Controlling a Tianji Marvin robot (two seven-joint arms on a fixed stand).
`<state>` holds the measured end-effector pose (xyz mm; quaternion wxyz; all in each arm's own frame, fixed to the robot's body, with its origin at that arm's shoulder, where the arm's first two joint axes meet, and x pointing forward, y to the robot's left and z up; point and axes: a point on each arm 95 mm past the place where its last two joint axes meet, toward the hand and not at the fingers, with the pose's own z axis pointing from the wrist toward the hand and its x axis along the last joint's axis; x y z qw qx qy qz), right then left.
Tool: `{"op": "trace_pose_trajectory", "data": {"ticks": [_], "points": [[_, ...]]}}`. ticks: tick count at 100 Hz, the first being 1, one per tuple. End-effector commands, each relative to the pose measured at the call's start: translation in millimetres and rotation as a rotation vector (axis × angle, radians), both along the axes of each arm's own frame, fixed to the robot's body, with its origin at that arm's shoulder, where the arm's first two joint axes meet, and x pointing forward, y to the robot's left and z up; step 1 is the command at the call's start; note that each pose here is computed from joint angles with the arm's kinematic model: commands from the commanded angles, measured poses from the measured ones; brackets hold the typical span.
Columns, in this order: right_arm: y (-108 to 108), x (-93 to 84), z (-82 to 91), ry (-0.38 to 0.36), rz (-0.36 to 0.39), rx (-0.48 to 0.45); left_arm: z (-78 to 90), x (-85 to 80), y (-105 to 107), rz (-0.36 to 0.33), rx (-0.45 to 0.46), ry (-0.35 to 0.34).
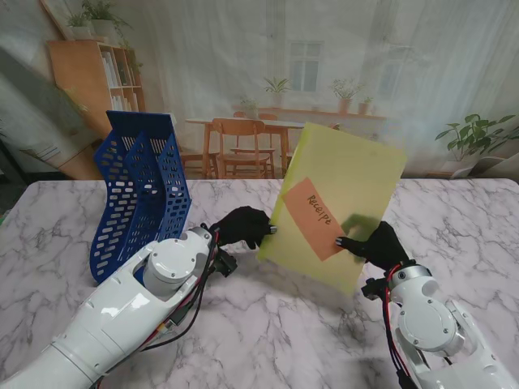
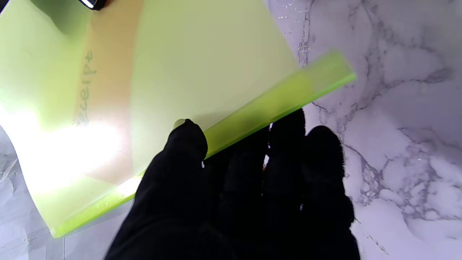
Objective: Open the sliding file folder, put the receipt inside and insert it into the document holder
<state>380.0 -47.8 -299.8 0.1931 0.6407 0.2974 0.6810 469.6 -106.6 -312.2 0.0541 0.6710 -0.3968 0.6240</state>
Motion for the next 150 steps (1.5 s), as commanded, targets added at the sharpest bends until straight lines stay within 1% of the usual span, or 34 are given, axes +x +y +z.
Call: {"op": "trace_pose_trajectory", "data": {"ticks": [1, 13, 25, 39, 51, 61, 69, 76, 89, 96, 108, 117, 125, 132, 138, 150], "points": [[3.8, -2.2, -9.3, 0.03, 0.021, -0.017, 9.7, 1.3, -9.1, -0.032, -0.013, -0.013], [3.0, -1.7, -11.5, 0.046, 0.041, -0.043, 9.6, 3.6, -8.5, -0.029, -0.007, -0.017], [4.0, -1.2, -13.2, 0.057, 0.048, -0.046, 10.7, 4.8, -8.4, -0.021, -0.017, -0.02], [3.8, -0.8, -14.9, 0.072, 0.056, -0.046, 11.2, 5.0, -9.6, -0.029, -0.016, -0.022], [4.8, -0.4, -15.1, 0.063, 0.041, -0.023, 11.1, 5.3, -9.8, -0.036, -0.018, -0.018], [3.4, 0.2, -14.2, 0.049, 0.03, 0.006, 7.9, 4.2, -10.4, -0.047, -0.011, -0.018], [2.7, -0.4, -13.9, 0.053, 0.025, 0.03, 5.3, 3.5, -11.7, -0.047, -0.013, -0.022], [1.8, -0.1, -14.6, 0.051, 0.02, 0.05, 3.7, 3.3, -13.1, -0.044, -0.015, -0.033], [-0.5, -1.0, -14.5, 0.053, 0.02, 0.099, 3.2, 2.7, -15.1, -0.036, -0.021, -0.076], [-2.2, -1.6, -14.4, 0.048, 0.029, 0.106, 4.5, 1.5, -15.1, -0.033, -0.033, -0.103], [-4.1, -2.4, -13.3, 0.037, 0.033, 0.152, 8.2, -1.0, -14.1, -0.014, -0.06, -0.147], [-4.9, -1.7, -12.9, 0.021, 0.021, 0.177, 10.0, -2.6, -13.1, -0.013, -0.073, -0.161], [-4.2, -0.8, -11.6, 0.015, 0.002, 0.225, 10.5, -4.0, -12.7, -0.023, -0.08, -0.153], [-3.2, 0.6, -12.0, 0.006, -0.012, 0.226, 10.4, -4.8, -12.8, -0.026, -0.091, -0.138], [-2.4, 1.1, -12.7, 0.01, -0.009, 0.218, 10.4, -5.4, -13.6, -0.026, -0.104, -0.119], [-1.4, 2.0, -13.5, 0.019, 0.007, 0.199, 10.6, -6.3, -15.0, -0.049, -0.112, -0.08]]}}
